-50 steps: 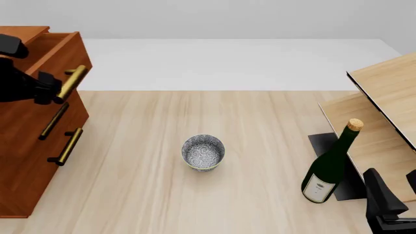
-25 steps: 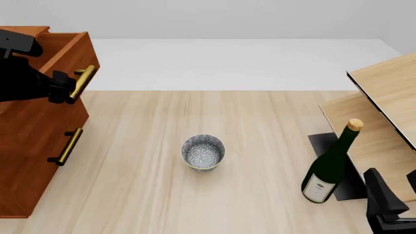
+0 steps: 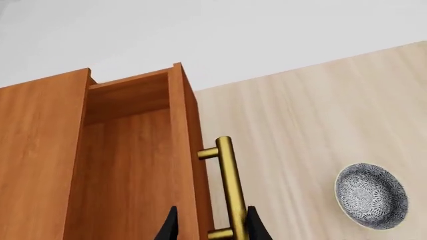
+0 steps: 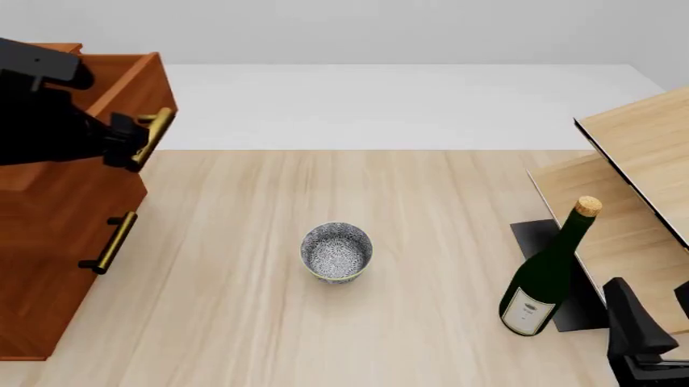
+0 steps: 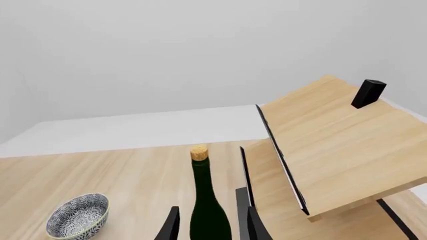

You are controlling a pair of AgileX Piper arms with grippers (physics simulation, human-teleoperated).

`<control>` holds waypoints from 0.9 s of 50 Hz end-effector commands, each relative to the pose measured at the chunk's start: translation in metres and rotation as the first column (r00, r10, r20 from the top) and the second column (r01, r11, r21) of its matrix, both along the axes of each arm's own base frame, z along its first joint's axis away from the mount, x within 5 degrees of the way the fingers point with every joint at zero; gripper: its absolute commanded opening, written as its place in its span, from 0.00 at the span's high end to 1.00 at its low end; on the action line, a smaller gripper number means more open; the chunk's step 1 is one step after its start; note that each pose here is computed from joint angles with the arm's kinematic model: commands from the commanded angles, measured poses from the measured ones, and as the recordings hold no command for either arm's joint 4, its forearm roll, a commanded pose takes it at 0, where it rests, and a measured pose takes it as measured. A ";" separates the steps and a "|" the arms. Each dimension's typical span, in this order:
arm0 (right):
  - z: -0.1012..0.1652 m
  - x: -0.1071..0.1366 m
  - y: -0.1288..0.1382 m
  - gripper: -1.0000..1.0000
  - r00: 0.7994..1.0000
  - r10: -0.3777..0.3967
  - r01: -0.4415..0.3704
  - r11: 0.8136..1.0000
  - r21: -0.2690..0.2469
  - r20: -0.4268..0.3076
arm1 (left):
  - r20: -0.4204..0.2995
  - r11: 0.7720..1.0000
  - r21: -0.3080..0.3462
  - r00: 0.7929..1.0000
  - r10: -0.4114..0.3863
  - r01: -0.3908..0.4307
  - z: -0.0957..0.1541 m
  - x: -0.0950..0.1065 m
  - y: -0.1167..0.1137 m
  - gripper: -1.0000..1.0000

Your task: Close the bottom drawer of the cabinet and open the top drawer.

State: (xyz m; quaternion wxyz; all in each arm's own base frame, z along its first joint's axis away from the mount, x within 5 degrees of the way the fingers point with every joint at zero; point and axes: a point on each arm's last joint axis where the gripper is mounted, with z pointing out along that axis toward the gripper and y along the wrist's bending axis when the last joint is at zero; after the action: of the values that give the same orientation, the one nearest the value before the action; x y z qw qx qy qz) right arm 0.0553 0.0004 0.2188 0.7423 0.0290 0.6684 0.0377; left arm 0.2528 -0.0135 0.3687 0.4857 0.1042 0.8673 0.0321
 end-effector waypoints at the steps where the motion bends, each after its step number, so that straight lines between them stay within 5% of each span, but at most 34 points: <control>1: 0.000 0.000 0.000 0.00 1.000 0.000 0.000 1.000 0.001 0.000 | -0.001 1.000 -0.018 1.000 -0.021 0.021 0.000 0.003 -0.009 0.00; 45: 0.000 0.000 0.000 0.00 1.000 -0.003 0.003 1.000 0.004 0.001 | 0.012 0.994 -0.067 0.996 -0.083 0.084 0.007 0.006 -0.033 0.00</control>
State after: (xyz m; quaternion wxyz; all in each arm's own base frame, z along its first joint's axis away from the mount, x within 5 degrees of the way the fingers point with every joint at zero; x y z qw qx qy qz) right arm 0.0552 0.0003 0.2191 0.7425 0.0311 0.6681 0.0379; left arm 0.2575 -0.0393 0.3722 0.4903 0.1192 0.8633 -0.0069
